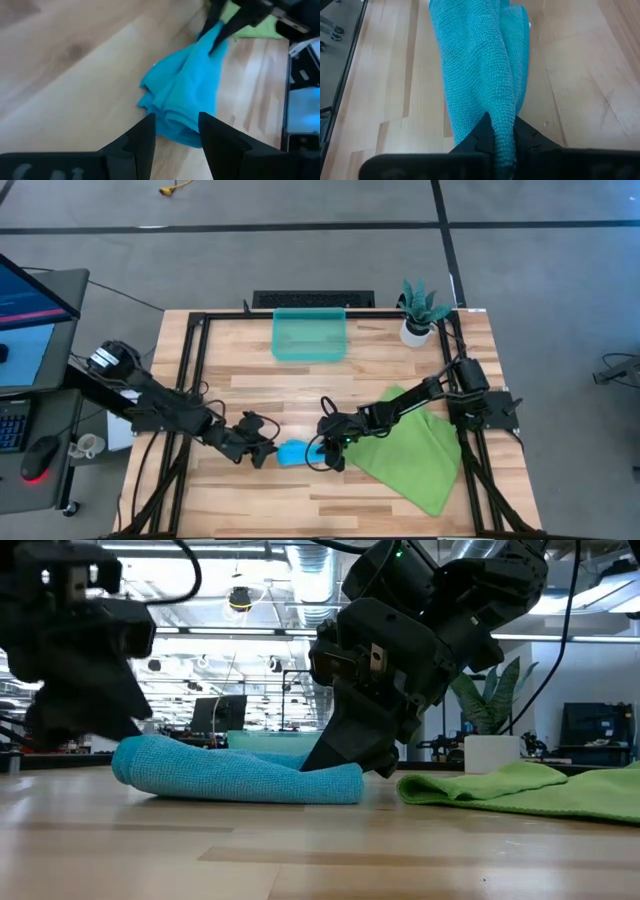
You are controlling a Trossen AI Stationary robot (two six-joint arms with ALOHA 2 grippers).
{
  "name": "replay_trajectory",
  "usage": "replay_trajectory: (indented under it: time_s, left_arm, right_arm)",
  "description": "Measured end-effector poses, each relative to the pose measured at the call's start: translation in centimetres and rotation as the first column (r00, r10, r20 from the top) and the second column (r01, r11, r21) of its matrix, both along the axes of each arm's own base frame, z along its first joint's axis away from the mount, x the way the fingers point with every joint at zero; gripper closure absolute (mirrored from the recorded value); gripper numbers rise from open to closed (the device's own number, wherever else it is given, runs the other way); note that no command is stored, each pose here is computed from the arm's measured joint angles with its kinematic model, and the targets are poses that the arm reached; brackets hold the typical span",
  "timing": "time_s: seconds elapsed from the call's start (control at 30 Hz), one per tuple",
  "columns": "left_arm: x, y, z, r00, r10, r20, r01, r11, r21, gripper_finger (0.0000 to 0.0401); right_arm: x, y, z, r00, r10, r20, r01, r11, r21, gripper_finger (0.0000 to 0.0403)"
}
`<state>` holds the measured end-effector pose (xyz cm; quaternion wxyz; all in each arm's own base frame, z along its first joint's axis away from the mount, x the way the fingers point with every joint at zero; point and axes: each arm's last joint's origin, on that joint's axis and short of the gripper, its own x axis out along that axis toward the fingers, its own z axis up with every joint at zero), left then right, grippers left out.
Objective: Roll microfiber towels into tight, uniform cylinder then place into a basket
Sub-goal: Put the microfiber cloth into the blue bin
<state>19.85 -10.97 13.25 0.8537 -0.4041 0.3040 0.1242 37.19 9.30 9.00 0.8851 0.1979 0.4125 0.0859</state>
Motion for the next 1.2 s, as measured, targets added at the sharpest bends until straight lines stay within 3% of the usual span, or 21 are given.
replay_trajectory:
  time_s: [0.33,0.73,1.2]
  left_arm:
    - [1.4,-0.1,-2.2,0.999,-0.017,-0.044,0.014,0.997,-0.072,0.0261]
    - [3.2,0.2,-0.1,0.959,-0.218,0.178,0.234,0.969,-0.075,0.0261]
    - [3.3,1.6,3.3,0.910,-0.256,0.326,0.252,0.966,0.057,0.0262]
  right_arm:
    - [0.0,0.0,0.0,1.000,0.000,0.002,0.000,1.000,0.000,0.0356]
    - [0.0,0.0,0.0,1.000,0.001,0.004,-0.001,1.000,0.001,0.0356]
    - [0.0,0.0,0.0,1.000,0.001,0.004,-0.001,1.000,0.001,0.0356]
